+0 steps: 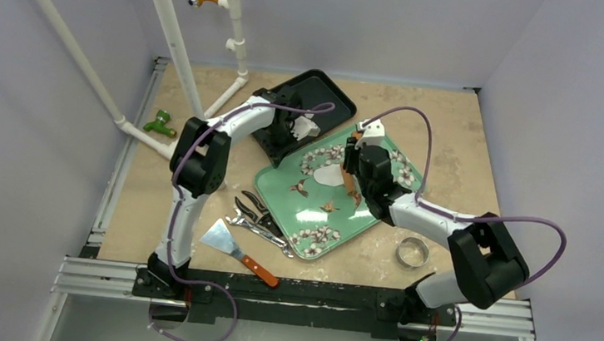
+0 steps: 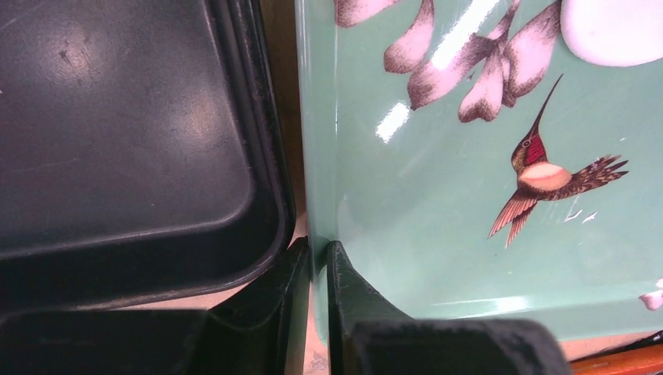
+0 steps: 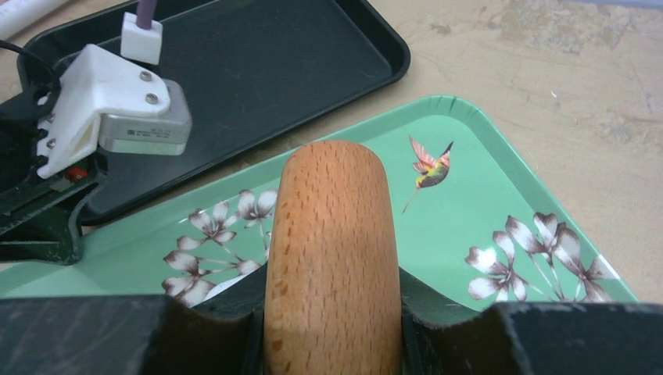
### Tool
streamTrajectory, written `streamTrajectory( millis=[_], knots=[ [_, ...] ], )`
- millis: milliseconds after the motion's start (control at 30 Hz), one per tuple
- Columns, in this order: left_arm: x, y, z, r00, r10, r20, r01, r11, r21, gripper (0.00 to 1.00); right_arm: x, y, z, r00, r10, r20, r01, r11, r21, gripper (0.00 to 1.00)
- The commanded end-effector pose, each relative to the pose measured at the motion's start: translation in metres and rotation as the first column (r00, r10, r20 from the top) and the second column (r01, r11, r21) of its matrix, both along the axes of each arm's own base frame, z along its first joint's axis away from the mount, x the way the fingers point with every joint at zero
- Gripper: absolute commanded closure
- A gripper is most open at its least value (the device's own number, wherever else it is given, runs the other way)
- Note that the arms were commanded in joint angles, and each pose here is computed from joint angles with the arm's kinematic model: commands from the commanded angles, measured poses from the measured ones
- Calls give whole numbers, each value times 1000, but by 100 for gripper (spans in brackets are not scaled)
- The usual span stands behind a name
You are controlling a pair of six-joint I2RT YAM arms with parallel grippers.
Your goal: Roll out the dumpling wrappers from the dough
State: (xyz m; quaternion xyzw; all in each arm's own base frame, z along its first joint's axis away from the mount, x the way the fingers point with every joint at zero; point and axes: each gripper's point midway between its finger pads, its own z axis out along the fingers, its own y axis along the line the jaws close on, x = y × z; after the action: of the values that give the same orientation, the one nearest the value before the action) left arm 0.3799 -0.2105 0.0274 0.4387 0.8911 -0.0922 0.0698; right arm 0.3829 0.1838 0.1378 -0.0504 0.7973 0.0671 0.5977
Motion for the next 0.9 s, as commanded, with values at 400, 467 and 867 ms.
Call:
streamTrajectory(
  millis=[400, 467, 867],
  knots=[
    [13, -1, 2, 998, -18, 55, 17, 1000, 25, 89, -3, 55, -40, 990, 133, -48, -135, 990, -38, 100],
    [11, -1, 2, 999, -22, 42, 21, 1000, 20, 93, -17, 70, -57, 979, 179, -95, -180, 984, -2, 100],
    [7, -1, -1, 999, -37, 11, 36, 999, 23, 100, -50, 67, -82, 964, 199, -175, -199, 980, 17, 100]
  ],
)
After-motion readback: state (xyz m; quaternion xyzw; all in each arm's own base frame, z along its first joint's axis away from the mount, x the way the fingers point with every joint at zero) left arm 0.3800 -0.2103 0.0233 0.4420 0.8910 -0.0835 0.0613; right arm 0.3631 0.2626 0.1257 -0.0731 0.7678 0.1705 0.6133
